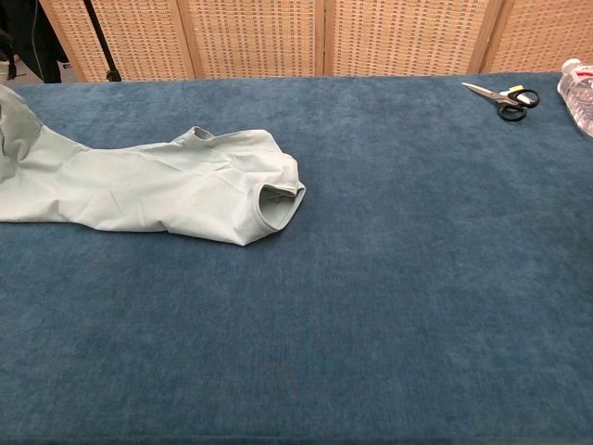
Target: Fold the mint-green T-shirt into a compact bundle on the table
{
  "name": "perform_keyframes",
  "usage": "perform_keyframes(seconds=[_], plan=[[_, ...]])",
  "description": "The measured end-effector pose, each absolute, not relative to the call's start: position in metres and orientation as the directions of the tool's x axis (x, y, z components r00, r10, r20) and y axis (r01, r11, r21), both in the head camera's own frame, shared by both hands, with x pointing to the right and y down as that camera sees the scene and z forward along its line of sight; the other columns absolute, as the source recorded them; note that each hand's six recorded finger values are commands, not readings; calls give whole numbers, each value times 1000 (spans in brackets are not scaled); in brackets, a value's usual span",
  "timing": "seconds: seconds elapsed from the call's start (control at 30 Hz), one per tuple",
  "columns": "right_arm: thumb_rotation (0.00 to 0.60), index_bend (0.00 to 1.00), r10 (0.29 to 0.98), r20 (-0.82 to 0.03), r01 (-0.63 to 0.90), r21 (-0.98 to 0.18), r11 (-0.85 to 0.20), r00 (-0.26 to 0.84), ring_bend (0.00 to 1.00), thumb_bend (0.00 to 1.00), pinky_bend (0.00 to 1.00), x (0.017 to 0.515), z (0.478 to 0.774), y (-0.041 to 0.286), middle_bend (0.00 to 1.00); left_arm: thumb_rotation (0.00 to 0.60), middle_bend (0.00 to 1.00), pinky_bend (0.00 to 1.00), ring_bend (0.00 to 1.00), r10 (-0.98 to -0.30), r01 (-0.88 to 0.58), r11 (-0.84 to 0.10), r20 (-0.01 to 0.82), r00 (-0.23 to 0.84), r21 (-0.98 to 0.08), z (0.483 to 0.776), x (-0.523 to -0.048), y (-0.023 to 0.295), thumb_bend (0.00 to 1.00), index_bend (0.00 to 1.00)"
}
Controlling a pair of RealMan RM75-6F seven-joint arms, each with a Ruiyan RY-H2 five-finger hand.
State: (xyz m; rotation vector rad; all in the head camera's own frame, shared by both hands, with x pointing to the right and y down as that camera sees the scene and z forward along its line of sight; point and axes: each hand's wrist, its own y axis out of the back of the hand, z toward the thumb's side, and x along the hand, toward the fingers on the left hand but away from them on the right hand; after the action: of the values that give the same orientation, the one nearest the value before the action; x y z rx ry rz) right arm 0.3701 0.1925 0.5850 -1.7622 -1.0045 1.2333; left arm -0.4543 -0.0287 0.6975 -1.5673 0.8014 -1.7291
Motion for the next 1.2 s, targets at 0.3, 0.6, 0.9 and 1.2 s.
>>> perform_keyframes(seconds=[0.3, 0.6, 0.9, 1.2], plan=[[600, 0, 900, -368, 189, -891, -413, 234, 0, 0, 0, 370, 583, 193, 0, 600, 0, 0, 0, -843, -12, -516, 505, 186, -856, 661, -372, -13, 499, 747], [600, 0, 901, -362, 201, -890, -410, 237, 0, 0, 0, 370, 580, 192, 0, 600, 0, 0, 0, -838, 15, -484, 469, 279, -875, 652, -309, -5, 497, 747], [600, 0, 904, -359, 214, -888, -408, 234, 0, 0, 0, 372, 578, 191, 0, 600, 0, 0, 0, -827, 21, -487, 468, 312, -873, 667, -250, -4, 496, 747], [600, 0, 907, -356, 229, -886, -404, 223, 0, 0, 0, 377, 577, 188, 0, 600, 0, 0, 0, -823, 52, -474, 463, 329, -879, 676, -211, -7, 495, 747]])
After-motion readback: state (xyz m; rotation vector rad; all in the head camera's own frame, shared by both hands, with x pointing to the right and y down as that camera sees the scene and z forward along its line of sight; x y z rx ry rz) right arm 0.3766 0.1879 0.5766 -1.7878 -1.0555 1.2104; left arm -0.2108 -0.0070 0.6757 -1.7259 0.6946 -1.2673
